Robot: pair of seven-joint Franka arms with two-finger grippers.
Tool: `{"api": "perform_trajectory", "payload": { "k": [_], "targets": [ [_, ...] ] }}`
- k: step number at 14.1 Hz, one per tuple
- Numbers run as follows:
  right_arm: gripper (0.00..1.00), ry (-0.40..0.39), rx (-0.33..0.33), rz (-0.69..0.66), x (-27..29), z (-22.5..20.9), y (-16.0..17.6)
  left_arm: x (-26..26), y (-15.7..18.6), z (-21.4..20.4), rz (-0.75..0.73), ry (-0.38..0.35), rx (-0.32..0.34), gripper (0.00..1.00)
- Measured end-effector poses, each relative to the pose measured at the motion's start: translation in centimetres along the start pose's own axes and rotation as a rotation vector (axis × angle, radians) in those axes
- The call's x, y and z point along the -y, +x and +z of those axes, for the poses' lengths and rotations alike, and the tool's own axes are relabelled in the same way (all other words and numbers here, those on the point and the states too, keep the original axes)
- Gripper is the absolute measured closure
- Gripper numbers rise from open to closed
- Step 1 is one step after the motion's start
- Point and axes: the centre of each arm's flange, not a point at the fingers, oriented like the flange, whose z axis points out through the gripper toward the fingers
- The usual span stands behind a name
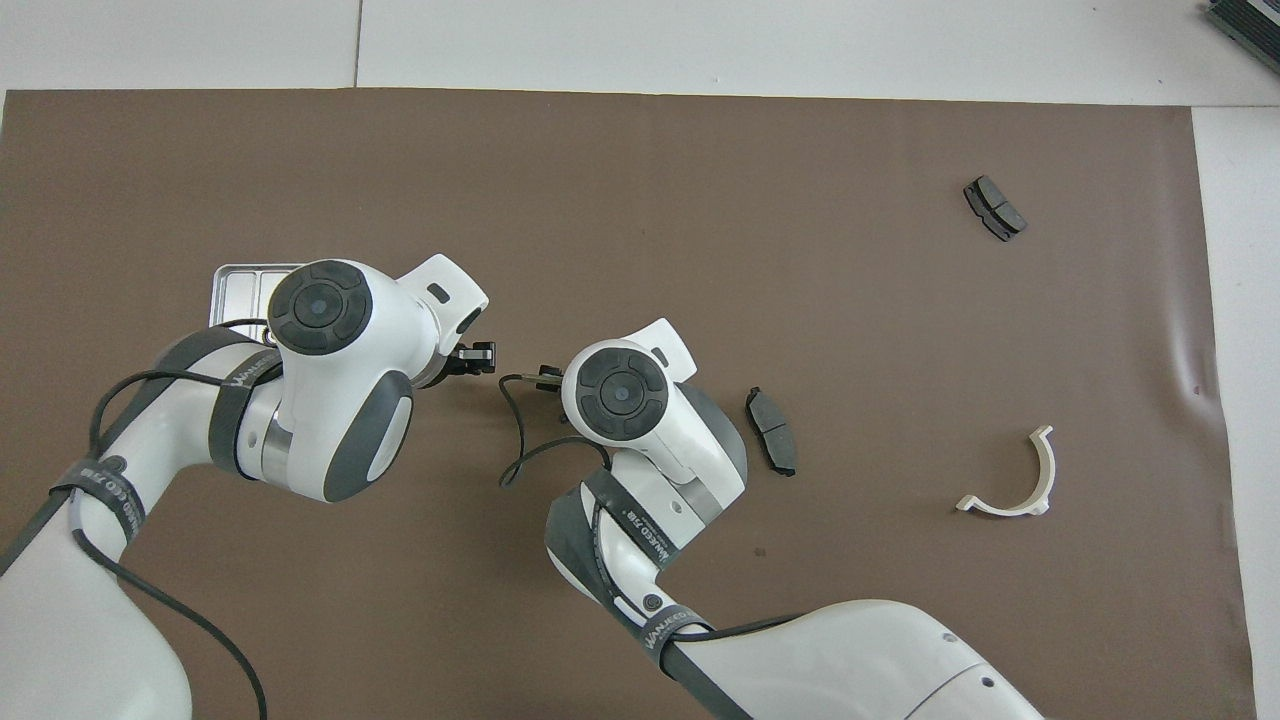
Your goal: Pick bearing gear from pile to tray
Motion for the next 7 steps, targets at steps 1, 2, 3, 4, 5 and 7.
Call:
{"api": "perform_trajectory", "payload": {
  "k": [1,2,3,4,5,7],
  "targets": [
    [0.15,-0.001,-0.003,0.000,-0.1,0.0,0.1,-1.2,0.1,-0.1,-0.012,-0.004,-0.006,0.37],
    [0.05,-0.003,-0.010,0.001,-0.2,-0.2,0.5,-2.5,0.2,-0.1,-0.026,-0.008,-0.012,0.37],
    [0.00,-0.005,-0.023,0.003,-0.5,-0.7,1.1,-3.7,0.2,-0.1,-0.038,-0.012,-0.017,0.37],
    [0.00,-0.016,-0.041,0.010,-1.3,-2.0,2.3,-5.1,0.3,0.0,-0.051,-0.017,-0.021,0.37],
    [0.00,-0.021,-0.057,0.016,-2.4,-3.7,3.8,-6.1,0.4,0.2,-0.057,-0.020,-0.023,0.37],
    [0.00,-0.031,-0.075,-0.004,-5.6,-7.9,7.2,-8.3,0.4,0.7,-0.071,-0.026,-0.026,0.39]
  ]
}}
